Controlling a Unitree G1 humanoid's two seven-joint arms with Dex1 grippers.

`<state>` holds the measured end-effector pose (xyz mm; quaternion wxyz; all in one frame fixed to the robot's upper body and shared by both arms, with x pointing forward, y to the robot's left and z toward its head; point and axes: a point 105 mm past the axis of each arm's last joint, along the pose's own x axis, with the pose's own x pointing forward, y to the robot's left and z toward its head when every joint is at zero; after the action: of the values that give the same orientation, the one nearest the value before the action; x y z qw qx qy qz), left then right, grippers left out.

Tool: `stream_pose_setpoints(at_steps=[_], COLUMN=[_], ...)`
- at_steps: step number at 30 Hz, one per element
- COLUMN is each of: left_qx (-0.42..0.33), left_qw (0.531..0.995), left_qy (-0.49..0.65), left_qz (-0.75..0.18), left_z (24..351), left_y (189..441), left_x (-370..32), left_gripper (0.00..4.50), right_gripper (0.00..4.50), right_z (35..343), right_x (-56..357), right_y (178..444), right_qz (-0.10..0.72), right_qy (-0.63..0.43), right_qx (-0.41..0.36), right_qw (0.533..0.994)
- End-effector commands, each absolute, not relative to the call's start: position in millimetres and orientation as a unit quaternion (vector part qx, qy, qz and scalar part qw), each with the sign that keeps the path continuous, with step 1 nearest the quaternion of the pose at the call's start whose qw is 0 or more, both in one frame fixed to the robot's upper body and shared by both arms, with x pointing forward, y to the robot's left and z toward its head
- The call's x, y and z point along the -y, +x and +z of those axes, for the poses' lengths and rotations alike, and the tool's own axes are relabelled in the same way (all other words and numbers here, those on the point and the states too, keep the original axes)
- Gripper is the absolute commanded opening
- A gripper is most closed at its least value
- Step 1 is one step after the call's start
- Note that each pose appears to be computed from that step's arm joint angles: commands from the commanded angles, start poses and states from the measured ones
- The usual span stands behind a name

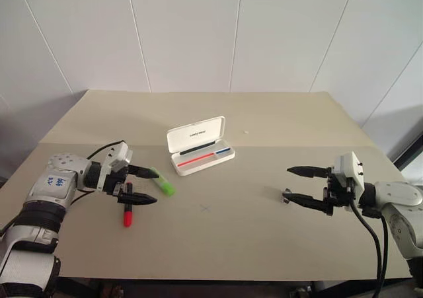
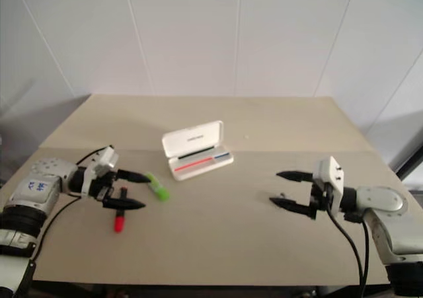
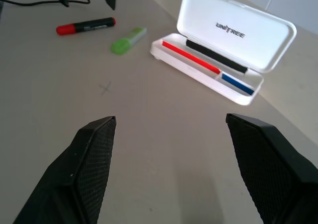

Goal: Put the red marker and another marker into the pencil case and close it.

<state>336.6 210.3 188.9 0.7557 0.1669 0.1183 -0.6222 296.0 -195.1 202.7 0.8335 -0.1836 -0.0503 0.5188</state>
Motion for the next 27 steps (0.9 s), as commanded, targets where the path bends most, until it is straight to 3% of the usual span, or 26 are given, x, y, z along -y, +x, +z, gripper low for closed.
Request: stream_pose_setpoints(at_steps=[1,13,23,27], left_qx=[-0.104,-0.095,-0.079,-0.086], left_qw=[0.725,0.757,0.819,0.820], left_qy=[0.167,0.186,0.204,0.207], left_qz=[-0.660,-0.619,-0.530,-0.527], left_z=[195,182,178,175], left_y=[331,368,417,422], left_x=[-205,-165,-129,-120], left_gripper=[4.48,4.48,4.48,4.48], right_gripper=[4.50,4.50,4.50,4.50], right_z=[214,213,203,198], right_x=[196,179,181,181], right_y=[290,289,283,280], right_qz=[0.506,0.505,0.477,0.469], right_qy=[-0.182,-0.164,-0.149,-0.145], right_qx=[0.078,0.101,0.113,0.110], right_qw=[0.840,0.842,0.859,0.864])
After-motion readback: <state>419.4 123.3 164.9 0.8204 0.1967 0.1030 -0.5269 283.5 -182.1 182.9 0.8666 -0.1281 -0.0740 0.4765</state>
